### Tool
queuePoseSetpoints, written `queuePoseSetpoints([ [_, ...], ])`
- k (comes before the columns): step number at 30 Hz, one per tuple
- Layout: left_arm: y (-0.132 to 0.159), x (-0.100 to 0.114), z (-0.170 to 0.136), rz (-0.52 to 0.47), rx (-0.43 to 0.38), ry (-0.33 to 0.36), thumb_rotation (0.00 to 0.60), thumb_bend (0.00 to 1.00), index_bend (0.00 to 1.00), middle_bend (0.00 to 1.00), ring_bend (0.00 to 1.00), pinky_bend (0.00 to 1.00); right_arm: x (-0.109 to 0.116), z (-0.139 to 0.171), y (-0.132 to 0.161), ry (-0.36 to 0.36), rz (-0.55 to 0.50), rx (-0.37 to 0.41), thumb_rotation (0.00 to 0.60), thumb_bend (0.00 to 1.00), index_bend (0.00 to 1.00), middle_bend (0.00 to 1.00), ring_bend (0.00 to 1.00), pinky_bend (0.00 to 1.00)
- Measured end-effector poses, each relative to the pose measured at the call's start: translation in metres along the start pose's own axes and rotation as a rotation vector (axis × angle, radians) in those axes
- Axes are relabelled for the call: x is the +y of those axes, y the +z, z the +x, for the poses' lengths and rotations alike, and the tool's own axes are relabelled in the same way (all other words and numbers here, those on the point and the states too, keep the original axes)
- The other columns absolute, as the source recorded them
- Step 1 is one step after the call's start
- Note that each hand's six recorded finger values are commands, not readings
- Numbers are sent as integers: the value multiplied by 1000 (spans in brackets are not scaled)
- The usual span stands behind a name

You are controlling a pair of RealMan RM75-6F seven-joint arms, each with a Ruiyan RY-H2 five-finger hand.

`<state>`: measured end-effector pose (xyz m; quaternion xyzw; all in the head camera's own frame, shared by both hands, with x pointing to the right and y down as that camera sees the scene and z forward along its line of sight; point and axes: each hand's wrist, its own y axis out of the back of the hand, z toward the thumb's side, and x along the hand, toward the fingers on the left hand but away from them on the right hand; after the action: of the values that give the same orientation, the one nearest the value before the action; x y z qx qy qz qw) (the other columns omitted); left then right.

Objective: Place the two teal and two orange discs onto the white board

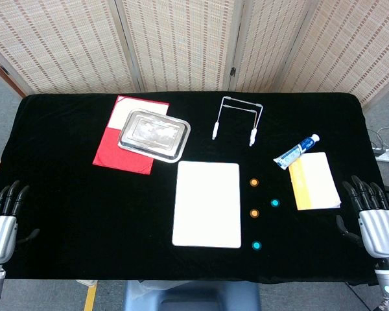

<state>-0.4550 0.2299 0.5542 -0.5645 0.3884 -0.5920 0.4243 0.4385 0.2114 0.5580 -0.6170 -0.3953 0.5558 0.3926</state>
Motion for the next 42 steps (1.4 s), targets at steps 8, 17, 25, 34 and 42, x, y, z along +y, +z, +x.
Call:
queuePoseSetpoints([
  [8, 0, -3, -1, 7, 7, -26, 600, 194, 0, 0, 0, 0, -3, -1, 4, 17, -5, 23, 600, 502, 0, 27, 71, 0],
  [17, 0, -2, -4, 4, 7, -35, 600, 194, 0, 0, 0, 0, -7, -2, 18, 42, -15, 92, 600, 501, 20, 35, 71, 0],
  [25, 1, -1, -5, -3, -1, -35, 600, 194, 0, 0, 0, 0, -28, -10, 55, 132, -13, 246, 600, 502, 179, 57, 67, 0],
  [34, 0, -1, -8, -6, 0, -37, 600, 194, 0, 0, 1, 0, -70, -13, 107, 267, 24, 446, 600, 501, 363, 38, 0, 0],
  [42, 0, -5, -11, -10, -5, -57, 600, 194, 0, 0, 2, 0, -104, -7, 130, 366, 43, 535, 600, 501, 368, 36, 0, 0],
])
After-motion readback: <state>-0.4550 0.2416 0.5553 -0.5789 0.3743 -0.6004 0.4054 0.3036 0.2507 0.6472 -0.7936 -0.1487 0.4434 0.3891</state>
